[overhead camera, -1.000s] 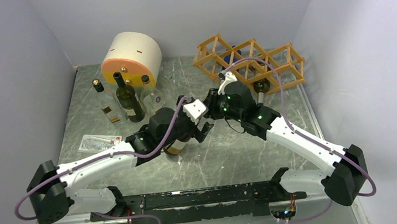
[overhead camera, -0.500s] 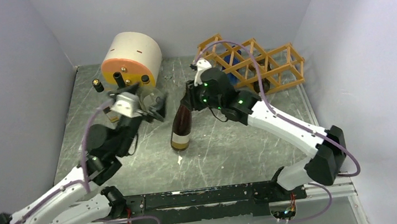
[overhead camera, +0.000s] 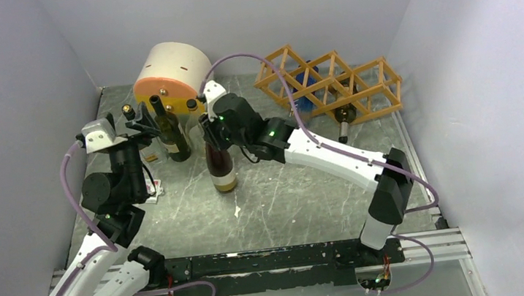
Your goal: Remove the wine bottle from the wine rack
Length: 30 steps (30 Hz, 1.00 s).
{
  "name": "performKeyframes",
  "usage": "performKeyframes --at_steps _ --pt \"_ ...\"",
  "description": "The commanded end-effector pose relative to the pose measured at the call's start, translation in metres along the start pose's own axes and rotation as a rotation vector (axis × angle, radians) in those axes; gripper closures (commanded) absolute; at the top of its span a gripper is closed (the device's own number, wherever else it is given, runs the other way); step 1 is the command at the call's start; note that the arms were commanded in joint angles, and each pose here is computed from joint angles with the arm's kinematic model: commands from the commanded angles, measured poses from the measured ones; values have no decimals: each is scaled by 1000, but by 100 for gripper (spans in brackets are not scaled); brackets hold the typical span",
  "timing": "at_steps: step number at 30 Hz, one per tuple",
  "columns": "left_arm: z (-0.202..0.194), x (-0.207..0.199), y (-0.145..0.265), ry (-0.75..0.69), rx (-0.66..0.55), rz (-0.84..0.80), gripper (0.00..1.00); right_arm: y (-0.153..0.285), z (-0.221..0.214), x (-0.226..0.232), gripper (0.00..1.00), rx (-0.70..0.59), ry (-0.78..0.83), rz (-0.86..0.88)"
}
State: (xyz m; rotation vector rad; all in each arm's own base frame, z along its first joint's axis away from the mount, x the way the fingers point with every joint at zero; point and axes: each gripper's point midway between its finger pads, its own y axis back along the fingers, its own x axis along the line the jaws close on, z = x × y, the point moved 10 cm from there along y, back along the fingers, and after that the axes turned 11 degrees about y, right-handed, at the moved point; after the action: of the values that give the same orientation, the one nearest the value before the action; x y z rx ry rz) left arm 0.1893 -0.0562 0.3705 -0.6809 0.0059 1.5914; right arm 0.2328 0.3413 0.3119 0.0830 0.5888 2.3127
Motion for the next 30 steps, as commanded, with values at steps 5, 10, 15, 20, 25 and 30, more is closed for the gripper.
performKeyframes --at_steps 5,10,15,20,25,30 --pt "8 11 -2 32 -58 85 18 10 85 1 100 -396 -11 -60" --pt "6 12 -3 32 -57 91 20 -4 90 6 100 -429 41 -71" --pt "5 14 -4 30 -57 100 21 -11 95 11 100 -461 82 -98" --pt "4 14 -5 28 -56 99 24 -16 97 18 100 -481 98 -103" --pt "3 13 -5 32 -48 92 26 -17 97 20 100 -500 96 -111" --pt "1 14 -6 35 -41 96 27 -17 92 20 100 -500 86 -119"
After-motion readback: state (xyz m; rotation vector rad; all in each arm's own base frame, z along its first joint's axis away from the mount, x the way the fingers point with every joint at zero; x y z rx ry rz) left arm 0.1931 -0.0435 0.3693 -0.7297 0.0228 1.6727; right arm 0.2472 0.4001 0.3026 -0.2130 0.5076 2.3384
